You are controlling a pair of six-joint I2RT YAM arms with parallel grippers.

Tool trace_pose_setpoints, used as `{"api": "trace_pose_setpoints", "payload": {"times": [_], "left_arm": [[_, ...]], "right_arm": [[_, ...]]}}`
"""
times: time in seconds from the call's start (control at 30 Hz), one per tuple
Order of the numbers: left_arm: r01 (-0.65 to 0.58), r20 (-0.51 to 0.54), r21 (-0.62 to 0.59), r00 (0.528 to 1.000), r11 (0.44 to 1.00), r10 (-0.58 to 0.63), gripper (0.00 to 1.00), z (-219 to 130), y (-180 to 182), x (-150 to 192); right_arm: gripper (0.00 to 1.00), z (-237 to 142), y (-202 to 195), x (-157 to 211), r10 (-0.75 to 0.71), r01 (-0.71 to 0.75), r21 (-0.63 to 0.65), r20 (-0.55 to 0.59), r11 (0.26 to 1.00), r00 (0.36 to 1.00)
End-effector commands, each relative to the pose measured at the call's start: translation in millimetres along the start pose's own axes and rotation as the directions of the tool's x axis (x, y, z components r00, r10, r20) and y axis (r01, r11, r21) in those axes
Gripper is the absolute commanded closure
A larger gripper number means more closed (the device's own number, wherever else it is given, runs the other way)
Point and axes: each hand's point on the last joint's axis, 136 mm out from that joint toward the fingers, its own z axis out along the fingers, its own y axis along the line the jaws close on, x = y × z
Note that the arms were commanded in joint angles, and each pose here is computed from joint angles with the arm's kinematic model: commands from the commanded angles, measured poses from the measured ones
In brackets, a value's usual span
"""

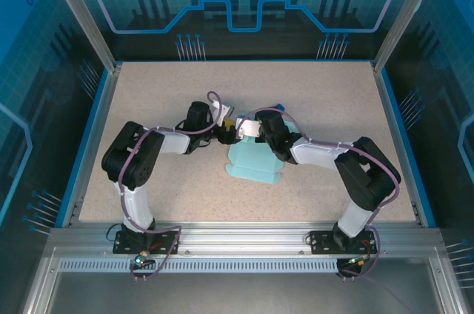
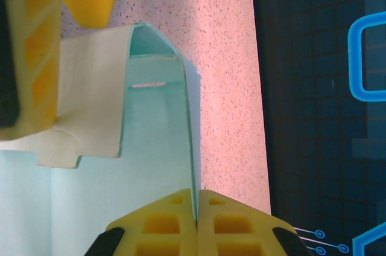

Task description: Fold the paper box

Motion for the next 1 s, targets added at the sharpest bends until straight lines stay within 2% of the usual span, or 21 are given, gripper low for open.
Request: {"api": "trace_pose_setpoints", "payload": {"times": [0.0,0.23,0.4,0.63,0.97], "left_arm": [[-0.008,-0.015,0.01,1.0,1.0,0.008,0.23,1.3,-2.0,6.0],[-0.02,0.008,0.051,1.0,0.998,0.02,0.26,0.2,-9.3,4.4],[-0.046,0.01,0.063,0.999,0.997,0.046,0.38,-0.1,-10.9,10.1],[-0.056,0.024,0.064,0.998,0.996,0.054,0.41,1.6,-9.5,11.2],[-0.053,0.044,0.094,0.998,0.994,0.049,0.53,3.2,-12.9,13.1]], "right_arm": [[1.0,-9.1,-2.2,-13.6,0.039,-0.037,-0.022,0.077,0.999,0.996],[1.0,-7.7,0.7,-9.0,0.022,-0.021,-0.013,0.061,1.0,0.998],[1.0,-2.9,-0.8,-5.2,-0.015,0.014,0.016,0.036,1.0,0.999],[1.0,-3.0,11.4,-1.2,-0.042,0.041,0.016,0.031,0.999,0.999],[1.0,-8.4,6.9,-6.3,-0.004,0.005,-0.009,0.058,1.0,0.998]]}}
